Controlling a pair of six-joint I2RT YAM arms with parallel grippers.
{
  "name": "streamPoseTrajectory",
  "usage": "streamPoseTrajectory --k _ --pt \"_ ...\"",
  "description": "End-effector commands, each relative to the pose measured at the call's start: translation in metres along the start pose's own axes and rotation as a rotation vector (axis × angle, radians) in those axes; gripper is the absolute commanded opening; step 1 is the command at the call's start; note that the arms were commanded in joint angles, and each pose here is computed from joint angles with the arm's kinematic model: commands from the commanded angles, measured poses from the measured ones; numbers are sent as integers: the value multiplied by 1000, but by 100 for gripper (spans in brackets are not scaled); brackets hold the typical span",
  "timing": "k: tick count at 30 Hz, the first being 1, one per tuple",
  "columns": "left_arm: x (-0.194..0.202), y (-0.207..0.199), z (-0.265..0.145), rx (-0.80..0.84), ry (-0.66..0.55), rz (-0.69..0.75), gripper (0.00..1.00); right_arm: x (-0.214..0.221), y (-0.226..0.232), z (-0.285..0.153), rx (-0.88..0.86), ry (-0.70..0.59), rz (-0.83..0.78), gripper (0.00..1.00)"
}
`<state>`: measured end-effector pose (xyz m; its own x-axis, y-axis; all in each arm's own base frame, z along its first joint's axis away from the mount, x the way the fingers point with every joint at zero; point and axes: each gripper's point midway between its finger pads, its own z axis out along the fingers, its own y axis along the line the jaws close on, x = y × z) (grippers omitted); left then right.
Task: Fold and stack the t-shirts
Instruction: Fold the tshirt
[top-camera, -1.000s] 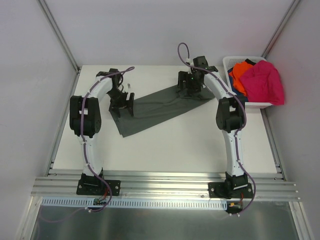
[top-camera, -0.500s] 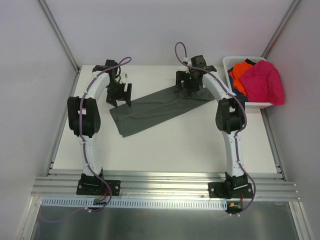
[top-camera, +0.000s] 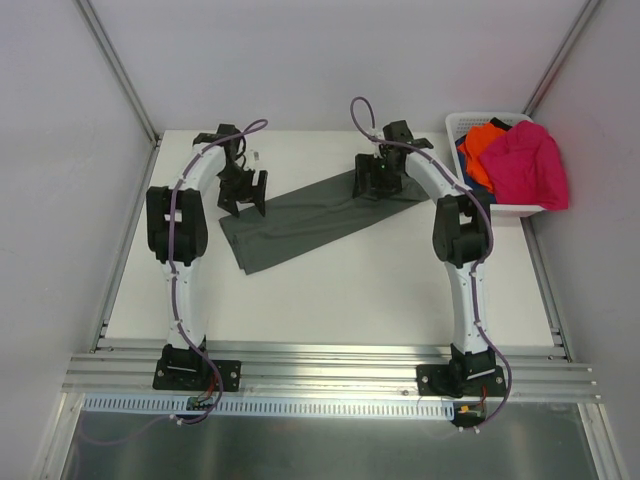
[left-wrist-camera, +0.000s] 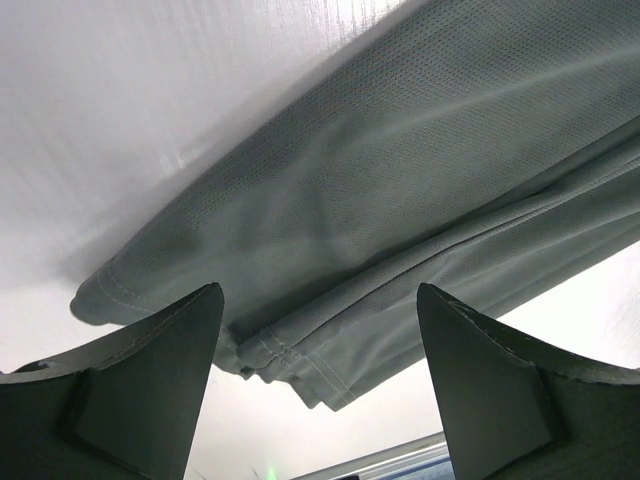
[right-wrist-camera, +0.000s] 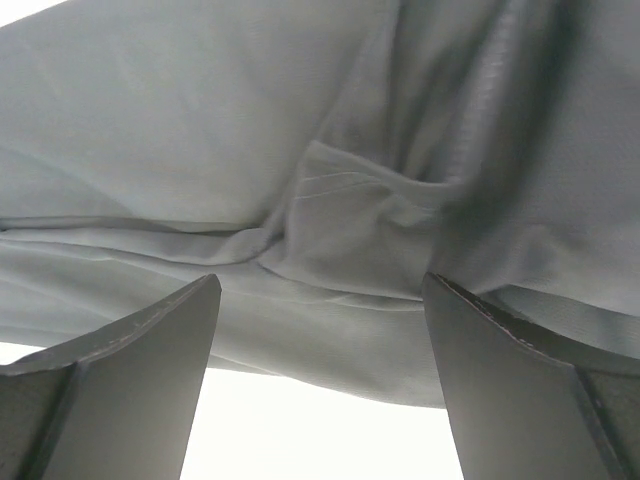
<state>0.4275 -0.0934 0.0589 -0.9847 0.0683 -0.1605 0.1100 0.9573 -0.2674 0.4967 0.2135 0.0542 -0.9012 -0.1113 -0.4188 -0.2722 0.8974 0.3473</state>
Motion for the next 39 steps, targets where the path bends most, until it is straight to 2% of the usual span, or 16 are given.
streamPoseTrajectory --k 1,24,32,39 --pt "5 -7 0 35 23 17 79 -20 -18 -24 40 -64 -4 87" --pt "37 6 26 42 142 -48 80 -16 -61 -23 80 -44 91 87" --pt "60 3 19 50 186 -60 80 -37 -77 -17 61 -94 160 87" --pt "87 -7 7 68 220 -60 80 -65 -72 -11 11 -160 175 87"
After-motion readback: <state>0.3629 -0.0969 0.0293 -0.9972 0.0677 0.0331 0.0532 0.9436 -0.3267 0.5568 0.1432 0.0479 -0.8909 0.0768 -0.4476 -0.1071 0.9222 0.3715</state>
